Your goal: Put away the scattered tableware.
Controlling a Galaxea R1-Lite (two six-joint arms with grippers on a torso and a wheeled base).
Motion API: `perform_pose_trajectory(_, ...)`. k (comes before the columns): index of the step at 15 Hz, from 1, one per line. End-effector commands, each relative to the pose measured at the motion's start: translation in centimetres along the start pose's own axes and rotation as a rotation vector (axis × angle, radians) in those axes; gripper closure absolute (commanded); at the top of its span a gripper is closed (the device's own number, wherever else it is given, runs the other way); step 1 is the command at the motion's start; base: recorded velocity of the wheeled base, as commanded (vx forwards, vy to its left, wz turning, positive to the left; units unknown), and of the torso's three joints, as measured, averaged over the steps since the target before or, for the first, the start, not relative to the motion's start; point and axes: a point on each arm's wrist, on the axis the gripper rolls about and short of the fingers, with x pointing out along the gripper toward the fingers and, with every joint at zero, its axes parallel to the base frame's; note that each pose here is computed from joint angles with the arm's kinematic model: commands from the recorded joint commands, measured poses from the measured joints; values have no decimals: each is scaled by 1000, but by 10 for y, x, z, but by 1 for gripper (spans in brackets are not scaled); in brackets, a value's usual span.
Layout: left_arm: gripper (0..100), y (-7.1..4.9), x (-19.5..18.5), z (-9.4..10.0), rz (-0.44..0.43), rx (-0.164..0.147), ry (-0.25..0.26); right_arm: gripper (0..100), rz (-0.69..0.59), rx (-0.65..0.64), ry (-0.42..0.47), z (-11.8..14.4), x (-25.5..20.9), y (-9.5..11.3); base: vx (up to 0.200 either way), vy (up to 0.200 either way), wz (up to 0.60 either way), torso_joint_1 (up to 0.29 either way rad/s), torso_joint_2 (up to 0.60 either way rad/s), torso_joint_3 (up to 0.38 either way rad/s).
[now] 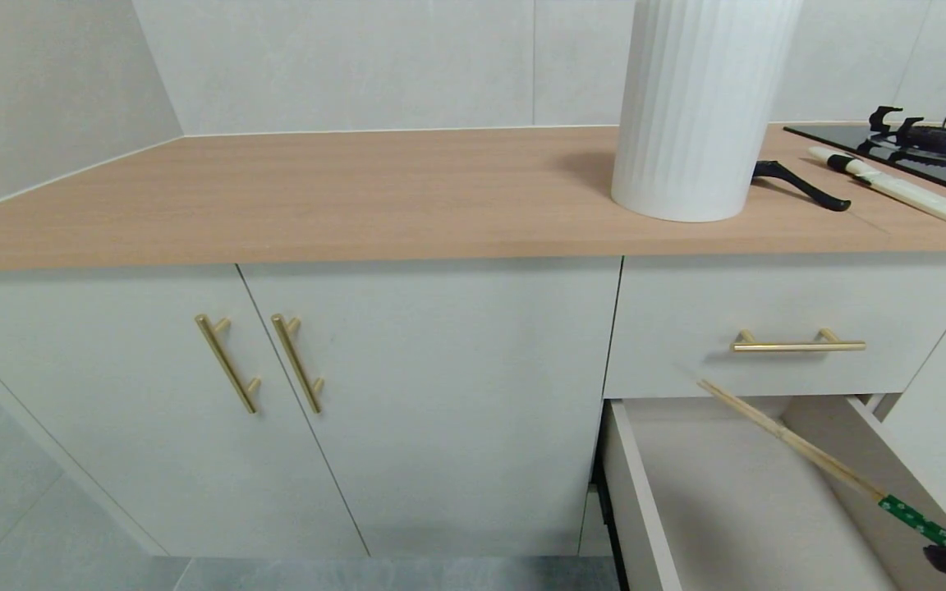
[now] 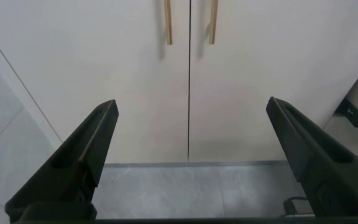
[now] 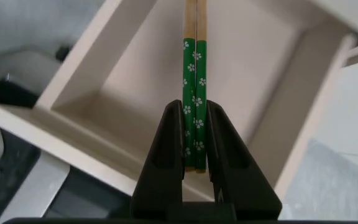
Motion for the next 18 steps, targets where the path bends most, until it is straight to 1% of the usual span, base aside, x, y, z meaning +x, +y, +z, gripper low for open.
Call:
perform_pose_trajectory(1, 0, 0, 0, 0, 0, 0, 0, 100, 27, -3, 104, 1, 21, 1, 0, 0, 0, 0, 0, 0)
perform_pose_trajectory(4, 0, 0, 0, 0, 0, 0, 0, 100, 43, 30, 196, 3, 40, 2, 0, 0, 0, 0, 0, 0)
perform_pose_trajectory(5, 0, 0, 0, 0, 0, 0, 0, 100, 45, 36, 208, 4, 45, 1, 0, 0, 0, 0, 0, 0)
perform_pose_trajectory(9, 0, 0, 0, 0, 0, 0, 0, 100, 35, 190, 291, 22, 77, -1, 0, 0, 0, 0, 0, 0)
perform_pose_trajectory(10, 0, 0, 0, 0, 0, 0, 0, 100, 34, 208, 305, 24, 81, -2, 0, 0, 0, 0, 0, 0)
perform_pose_trajectory(13, 0, 0, 0, 0, 0, 0, 0, 100, 24, 317, 395, 32, 111, -2, 0, 0, 0, 0, 0, 0)
perform_pose_trajectory(15, 0, 0, 0, 0, 0, 0, 0, 100, 16, 361, 448, 34, 129, -2, 0, 0, 0, 0, 0, 0)
perform_pose_trajectory(16, 0, 0, 0, 0, 0, 0, 0, 100, 13, 381, 463, 36, 138, -2, 0, 0, 0, 0, 0, 0)
perform_pose_trajectory(18, 0, 0, 0, 0, 0, 0, 0, 100, -9, 469, 460, 38, 163, -1, 0, 0, 0, 0, 0, 0)
